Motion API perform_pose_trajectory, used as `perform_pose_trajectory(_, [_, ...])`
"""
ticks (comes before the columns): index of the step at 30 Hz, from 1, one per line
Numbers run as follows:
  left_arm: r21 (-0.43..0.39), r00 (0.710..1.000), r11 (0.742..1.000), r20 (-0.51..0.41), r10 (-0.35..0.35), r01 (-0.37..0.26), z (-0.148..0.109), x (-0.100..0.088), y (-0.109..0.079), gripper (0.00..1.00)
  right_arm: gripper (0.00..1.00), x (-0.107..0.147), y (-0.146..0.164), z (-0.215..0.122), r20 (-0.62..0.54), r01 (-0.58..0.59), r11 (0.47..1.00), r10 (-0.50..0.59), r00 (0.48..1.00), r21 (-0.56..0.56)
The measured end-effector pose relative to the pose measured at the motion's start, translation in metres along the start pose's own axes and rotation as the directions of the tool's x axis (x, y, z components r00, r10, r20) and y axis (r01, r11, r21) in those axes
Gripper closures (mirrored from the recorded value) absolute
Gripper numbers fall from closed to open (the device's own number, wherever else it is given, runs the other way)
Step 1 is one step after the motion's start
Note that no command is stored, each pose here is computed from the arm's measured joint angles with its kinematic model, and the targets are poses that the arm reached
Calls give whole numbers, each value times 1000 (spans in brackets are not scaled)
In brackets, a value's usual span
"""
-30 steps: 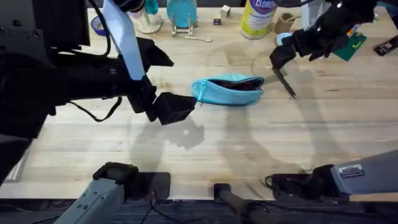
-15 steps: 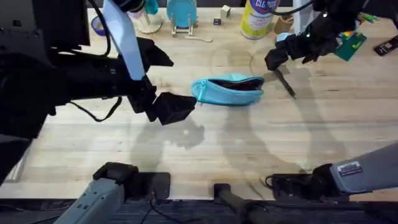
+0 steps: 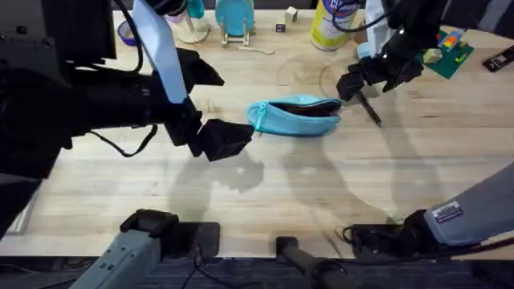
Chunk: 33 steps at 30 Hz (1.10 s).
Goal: Unzip the bag, pick up the pens from the table one at a time and place them inside, then zip the bag closed.
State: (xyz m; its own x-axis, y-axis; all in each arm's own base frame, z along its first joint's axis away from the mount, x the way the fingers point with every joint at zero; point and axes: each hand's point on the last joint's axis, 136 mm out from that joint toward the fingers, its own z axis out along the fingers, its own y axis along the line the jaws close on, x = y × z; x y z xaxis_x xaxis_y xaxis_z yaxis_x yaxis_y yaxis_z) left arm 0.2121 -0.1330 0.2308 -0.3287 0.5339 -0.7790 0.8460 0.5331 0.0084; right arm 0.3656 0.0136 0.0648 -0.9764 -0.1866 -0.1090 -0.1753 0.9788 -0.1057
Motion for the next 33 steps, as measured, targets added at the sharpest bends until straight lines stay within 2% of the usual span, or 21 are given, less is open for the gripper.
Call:
perform_pose_trajectory(12, [0, 1000, 1000, 0, 0, 0, 0, 0, 0, 7, 5, 2, 1, 7, -23, 0, 1000, -1, 1000, -2])
perform_pose_trajectory(19, [0, 1000, 1000, 0, 0, 0, 0, 0, 0, 7, 6, 7, 3, 23, -68, -9, 1000, 8, 998, -9])
perform_pose_trajectory(29, [0, 1000, 1000, 0, 0, 0, 0, 0, 0, 7, 6, 7, 3, 23, -68, -23, 1000, 22, 997, -14])
perform_pose_trajectory(31, [0, 1000, 1000, 0, 0, 0, 0, 0, 0, 7, 54, 7, 4, 23, -69, -23, 1000, 22, 997, -18])
perform_pose_trajectory(33, [0, 1000, 1000, 0, 0, 0, 0, 0, 0, 7, 219, 8, 6, 24, -76, -26, 999, 24, 997, -27])
